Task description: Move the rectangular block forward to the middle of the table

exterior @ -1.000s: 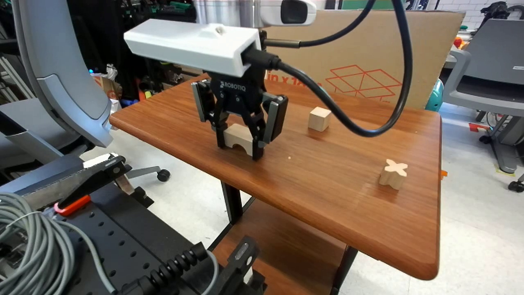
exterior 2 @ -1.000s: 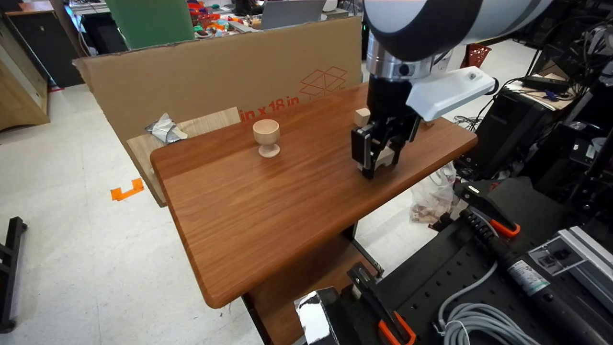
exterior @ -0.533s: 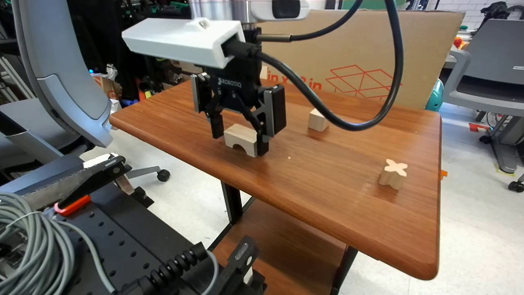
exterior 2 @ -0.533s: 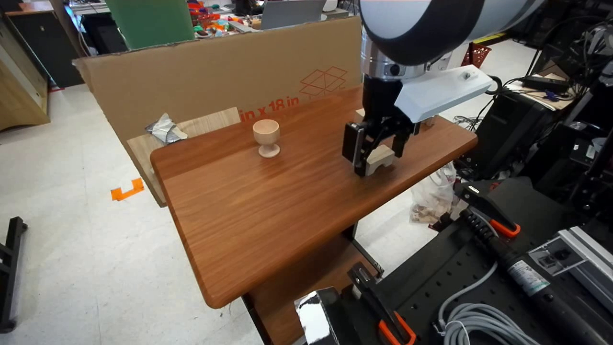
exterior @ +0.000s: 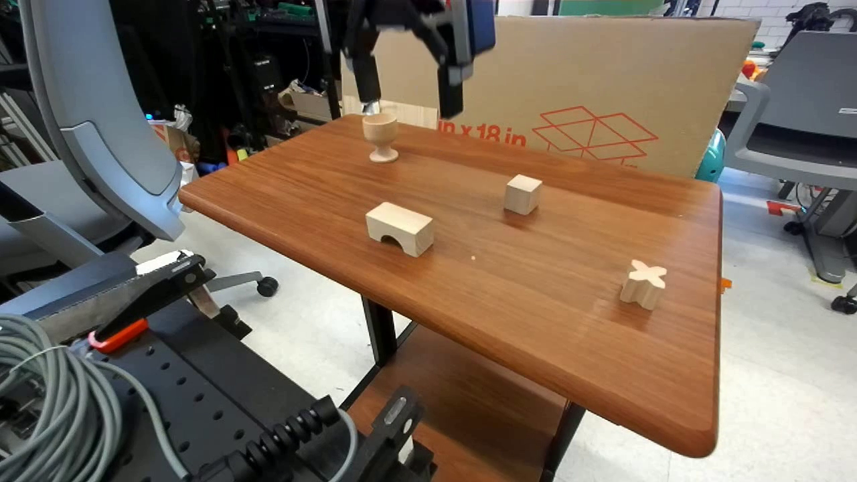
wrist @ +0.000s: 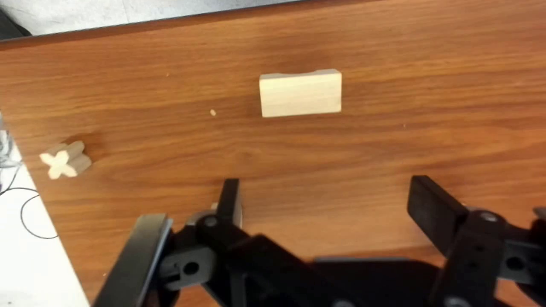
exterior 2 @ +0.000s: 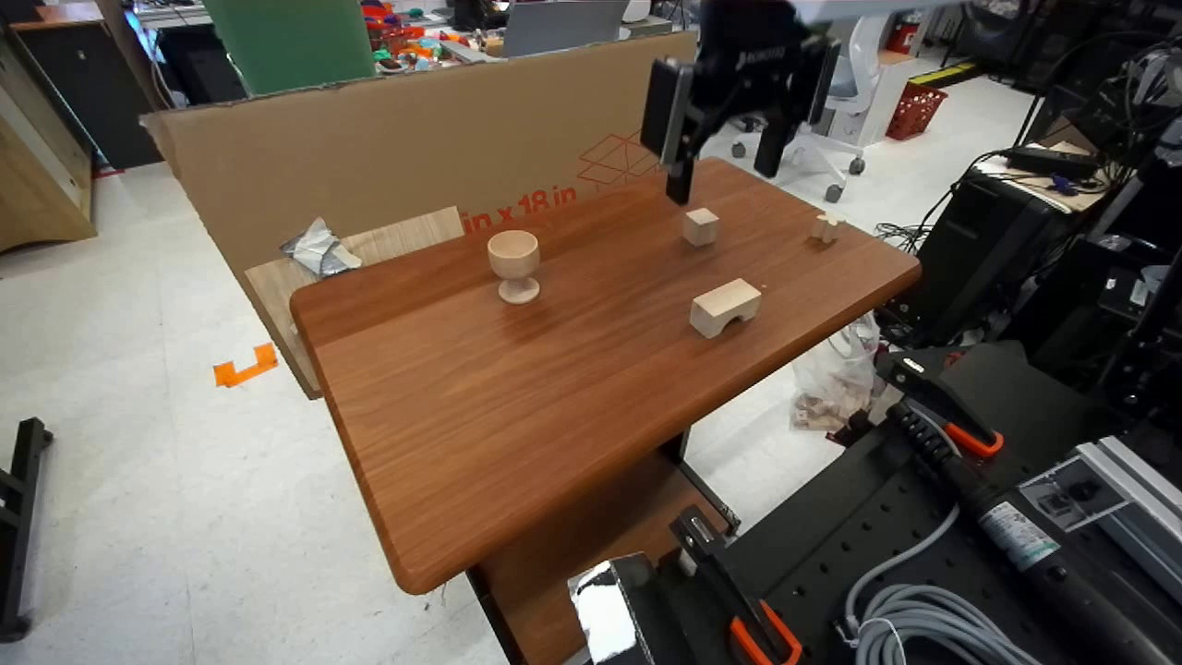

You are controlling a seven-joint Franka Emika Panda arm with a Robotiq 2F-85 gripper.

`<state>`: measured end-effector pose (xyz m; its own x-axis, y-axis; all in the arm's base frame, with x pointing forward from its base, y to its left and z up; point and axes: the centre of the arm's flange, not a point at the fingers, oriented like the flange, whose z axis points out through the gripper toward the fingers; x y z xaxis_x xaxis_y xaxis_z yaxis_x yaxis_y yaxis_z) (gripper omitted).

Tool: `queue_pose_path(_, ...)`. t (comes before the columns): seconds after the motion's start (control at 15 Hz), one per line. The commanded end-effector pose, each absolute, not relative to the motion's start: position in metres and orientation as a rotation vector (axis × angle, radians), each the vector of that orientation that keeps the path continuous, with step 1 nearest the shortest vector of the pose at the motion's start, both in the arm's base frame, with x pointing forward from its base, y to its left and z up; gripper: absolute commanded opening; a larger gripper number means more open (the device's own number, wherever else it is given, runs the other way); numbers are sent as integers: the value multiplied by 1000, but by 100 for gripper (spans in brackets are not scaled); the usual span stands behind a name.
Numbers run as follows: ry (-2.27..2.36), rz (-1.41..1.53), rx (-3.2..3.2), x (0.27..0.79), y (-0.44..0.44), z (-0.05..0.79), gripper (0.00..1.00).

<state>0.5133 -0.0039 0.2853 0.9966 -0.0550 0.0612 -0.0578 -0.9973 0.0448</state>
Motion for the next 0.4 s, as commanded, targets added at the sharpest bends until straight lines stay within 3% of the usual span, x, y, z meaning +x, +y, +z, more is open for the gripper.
queue_pose_path(0.0, -145, 105, 3063, 509, -12, 359, 100)
queue_pose_path(0.07, -120, 114, 3087, 514, -6, 325, 100)
queue_pose_path(0.33, -139, 129, 3081, 509, -11, 355, 100)
